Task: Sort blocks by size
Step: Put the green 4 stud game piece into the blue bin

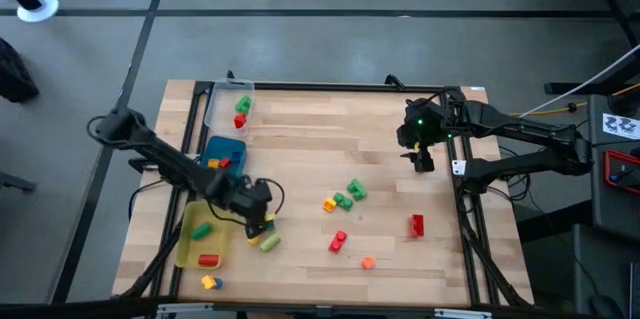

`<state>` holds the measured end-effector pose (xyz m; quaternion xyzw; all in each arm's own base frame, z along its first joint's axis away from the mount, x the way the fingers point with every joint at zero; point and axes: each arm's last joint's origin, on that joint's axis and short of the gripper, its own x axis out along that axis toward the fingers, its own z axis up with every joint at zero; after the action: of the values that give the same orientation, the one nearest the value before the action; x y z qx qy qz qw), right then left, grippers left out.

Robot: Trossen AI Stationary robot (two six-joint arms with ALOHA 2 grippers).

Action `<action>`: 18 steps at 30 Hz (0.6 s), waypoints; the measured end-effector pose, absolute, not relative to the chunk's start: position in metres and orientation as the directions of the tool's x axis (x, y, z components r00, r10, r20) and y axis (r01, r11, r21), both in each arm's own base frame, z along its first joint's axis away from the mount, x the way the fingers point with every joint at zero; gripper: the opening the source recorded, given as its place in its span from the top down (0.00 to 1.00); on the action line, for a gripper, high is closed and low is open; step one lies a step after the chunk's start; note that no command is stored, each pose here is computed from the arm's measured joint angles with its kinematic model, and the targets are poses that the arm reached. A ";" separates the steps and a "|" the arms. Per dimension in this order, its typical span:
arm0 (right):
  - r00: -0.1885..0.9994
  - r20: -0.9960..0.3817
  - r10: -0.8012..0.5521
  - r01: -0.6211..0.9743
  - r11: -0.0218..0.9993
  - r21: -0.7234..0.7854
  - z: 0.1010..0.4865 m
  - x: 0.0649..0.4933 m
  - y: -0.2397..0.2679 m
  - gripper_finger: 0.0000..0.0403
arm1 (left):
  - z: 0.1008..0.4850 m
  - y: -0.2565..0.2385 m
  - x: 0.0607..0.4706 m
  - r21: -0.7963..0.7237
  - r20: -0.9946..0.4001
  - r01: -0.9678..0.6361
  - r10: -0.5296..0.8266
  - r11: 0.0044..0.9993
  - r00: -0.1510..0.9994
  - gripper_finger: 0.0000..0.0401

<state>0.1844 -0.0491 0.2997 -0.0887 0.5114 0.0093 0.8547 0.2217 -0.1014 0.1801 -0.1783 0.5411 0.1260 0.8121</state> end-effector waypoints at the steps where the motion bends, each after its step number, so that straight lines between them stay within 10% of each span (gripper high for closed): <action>1: 0.476 -0.876 -0.075 -0.107 0.984 -0.142 0.300 0.184 -0.049 0.29 | 0.177 -0.102 0.223 -0.149 -0.926 -0.398 0.014 0.905 0.378 0.55; 18: 0.477 -0.876 -0.074 -0.107 0.984 -0.141 0.300 0.184 -0.049 0.29 | 0.159 -0.114 0.238 -0.136 -0.914 -0.240 -0.029 0.961 0.406 0.55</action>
<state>0.1844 -0.0490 0.2997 -0.0886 0.5113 0.0098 0.8548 0.2384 -0.1142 0.1594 -0.1238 0.5415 0.0636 0.8291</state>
